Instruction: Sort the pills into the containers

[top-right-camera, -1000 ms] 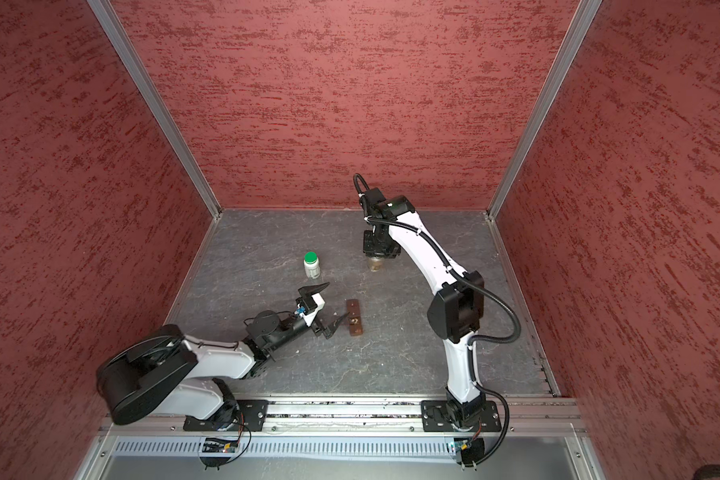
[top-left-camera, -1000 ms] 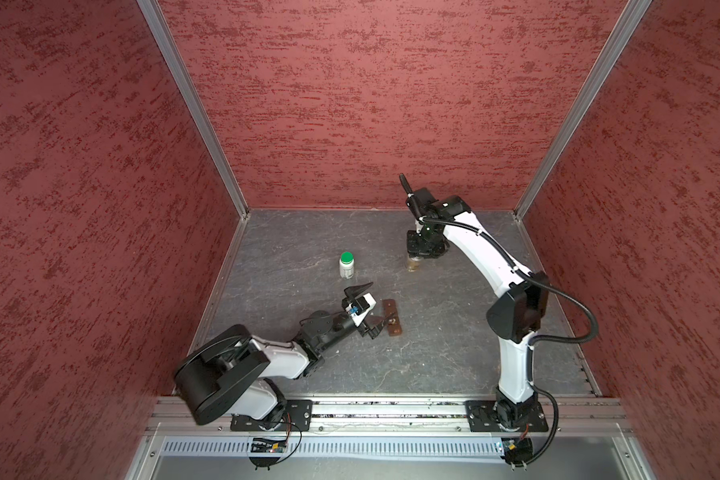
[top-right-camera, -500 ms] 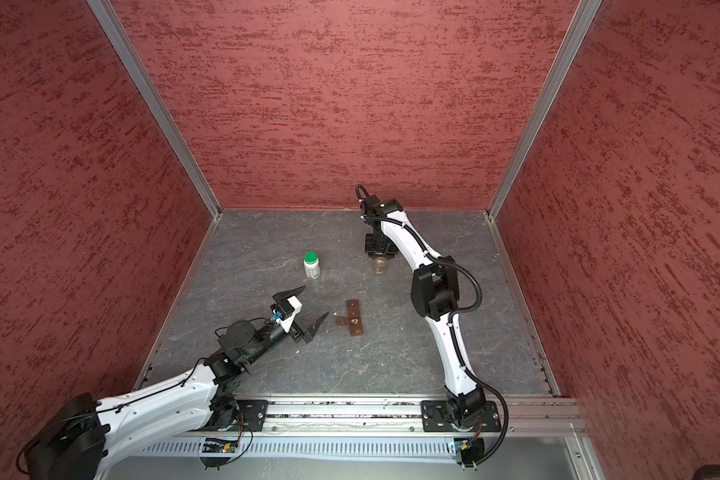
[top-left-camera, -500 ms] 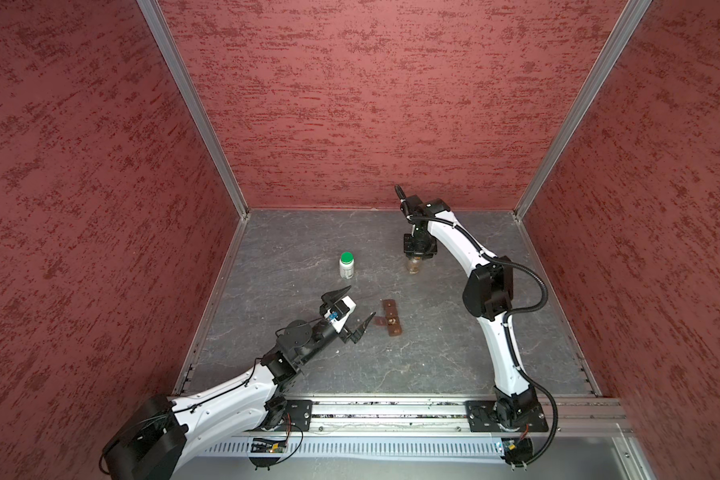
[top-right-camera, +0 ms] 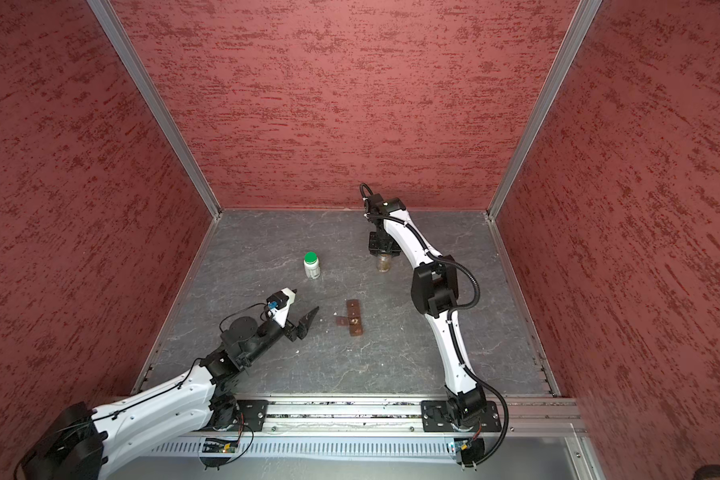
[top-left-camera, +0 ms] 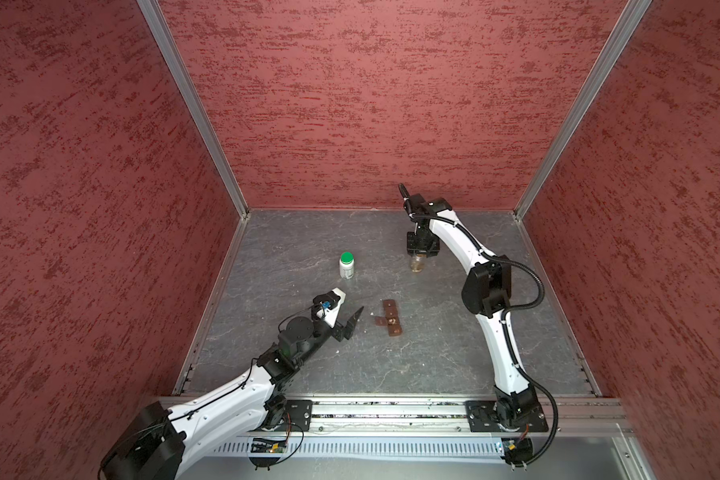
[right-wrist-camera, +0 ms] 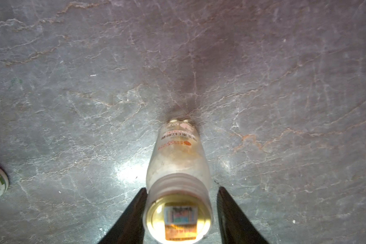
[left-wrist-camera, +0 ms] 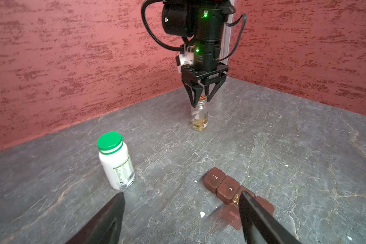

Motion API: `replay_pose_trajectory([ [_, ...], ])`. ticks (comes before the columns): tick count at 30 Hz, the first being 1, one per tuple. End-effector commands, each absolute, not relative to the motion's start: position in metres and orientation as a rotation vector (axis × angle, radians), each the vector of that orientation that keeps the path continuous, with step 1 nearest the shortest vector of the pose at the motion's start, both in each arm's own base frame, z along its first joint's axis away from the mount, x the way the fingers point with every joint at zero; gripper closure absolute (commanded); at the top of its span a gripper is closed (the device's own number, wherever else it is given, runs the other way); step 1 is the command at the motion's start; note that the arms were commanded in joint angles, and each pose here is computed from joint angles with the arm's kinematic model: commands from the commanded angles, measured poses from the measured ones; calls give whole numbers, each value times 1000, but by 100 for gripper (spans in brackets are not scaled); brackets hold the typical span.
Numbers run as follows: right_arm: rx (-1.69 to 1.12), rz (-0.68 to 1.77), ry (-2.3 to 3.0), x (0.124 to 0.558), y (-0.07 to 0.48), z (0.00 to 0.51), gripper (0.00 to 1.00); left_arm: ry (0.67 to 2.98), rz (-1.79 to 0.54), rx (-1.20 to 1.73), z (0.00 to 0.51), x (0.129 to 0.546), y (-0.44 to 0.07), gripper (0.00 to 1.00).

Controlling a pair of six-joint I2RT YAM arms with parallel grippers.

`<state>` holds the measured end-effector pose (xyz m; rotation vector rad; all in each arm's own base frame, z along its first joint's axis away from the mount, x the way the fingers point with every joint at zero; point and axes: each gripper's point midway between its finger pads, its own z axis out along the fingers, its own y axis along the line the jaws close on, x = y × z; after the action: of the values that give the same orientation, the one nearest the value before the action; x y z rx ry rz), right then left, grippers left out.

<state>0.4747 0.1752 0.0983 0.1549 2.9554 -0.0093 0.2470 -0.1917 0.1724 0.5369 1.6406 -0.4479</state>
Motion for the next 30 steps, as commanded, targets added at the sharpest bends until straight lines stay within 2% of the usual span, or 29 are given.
replay_pose_trajectory([
  [1, 160, -21, 2898, 485, 170, 118, 40, 1729, -471, 421, 170, 253, -181, 19],
  [9, 196, 14, 2733, 486, 164, 196, 35, 1921, -493, 248, 150, 257, -165, 26],
  [16, 139, 60, 2632, 443, 176, 248, 36, 2116, -583, 165, 118, 248, -171, 38],
  [21, 104, 227, 2557, 394, 196, 247, 45, 2316, -645, 91, 87, 238, -180, 63],
  [26, 75, 422, 2585, 336, 212, 196, 61, 2460, -763, 60, 69, 228, -208, 86],
  [30, 97, 494, 2618, 301, 207, 161, 72, 2505, -810, 36, 64, 228, -232, 100],
])
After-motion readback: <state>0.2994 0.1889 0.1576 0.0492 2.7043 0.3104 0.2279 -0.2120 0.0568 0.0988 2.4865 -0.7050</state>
